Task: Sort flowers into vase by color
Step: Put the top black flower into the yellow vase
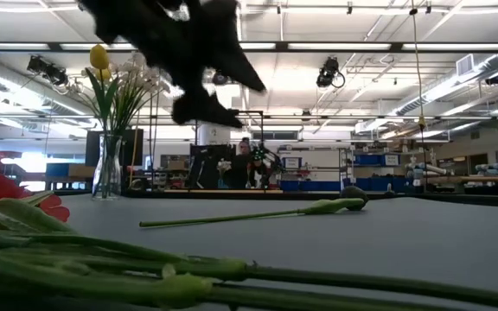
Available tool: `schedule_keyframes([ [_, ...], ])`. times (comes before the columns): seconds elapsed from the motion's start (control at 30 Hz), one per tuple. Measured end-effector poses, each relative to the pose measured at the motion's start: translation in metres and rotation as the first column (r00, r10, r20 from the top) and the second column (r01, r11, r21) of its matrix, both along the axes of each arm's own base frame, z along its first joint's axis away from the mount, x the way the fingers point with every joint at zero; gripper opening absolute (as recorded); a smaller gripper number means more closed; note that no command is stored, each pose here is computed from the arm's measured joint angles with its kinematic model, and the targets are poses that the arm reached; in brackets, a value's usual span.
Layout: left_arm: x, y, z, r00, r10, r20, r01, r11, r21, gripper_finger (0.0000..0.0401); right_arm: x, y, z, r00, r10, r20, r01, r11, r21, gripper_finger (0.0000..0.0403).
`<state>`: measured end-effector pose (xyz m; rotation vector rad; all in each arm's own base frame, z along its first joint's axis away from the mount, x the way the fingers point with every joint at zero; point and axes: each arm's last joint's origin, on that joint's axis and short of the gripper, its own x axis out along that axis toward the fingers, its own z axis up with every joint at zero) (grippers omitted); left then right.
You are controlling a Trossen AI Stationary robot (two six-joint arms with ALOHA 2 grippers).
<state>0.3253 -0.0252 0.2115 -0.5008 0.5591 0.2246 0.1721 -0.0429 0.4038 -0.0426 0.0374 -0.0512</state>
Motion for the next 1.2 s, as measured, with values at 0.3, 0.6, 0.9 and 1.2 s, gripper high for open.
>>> schedule_keyframes([
  [0.3, 0.062, 0.015, -0.047, 0.992, 0.054, -0.111, -0.057, 0.998, -0.024, 0.0379, 0.0, 0.0, 0.0, 1.0, 0.0, -0.001, 0.0, 1.0, 0.0, 0.0144],
  [0.6, 0.089, 0.012, -0.073, 0.946, 0.019, -0.325, -0.009, 0.999, 0.031, 0.0349, 0.0, 0.0, 0.0, 1.0, 0.0, -0.001, 0.0, 1.0, 0.0, 0.0144],
  [0.9, 0.092, 0.008, -0.081, 0.941, 0.031, -0.337, -0.014, 0.998, 0.054, 0.0297, 0.0, 0.0, 0.0, 1.0, 0.0, 0.002, 0.0, 1.0, -0.001, 0.0144],
  [1.2, 0.092, -0.01, -0.082, 0.945, -0.022, -0.325, 0.047, 0.997, 0.069, 0.0289, 0.0, 0.0, 0.0, 1.0, 0.0, 0.003, 0.0, 1.0, -0.001, 0.0144],
])
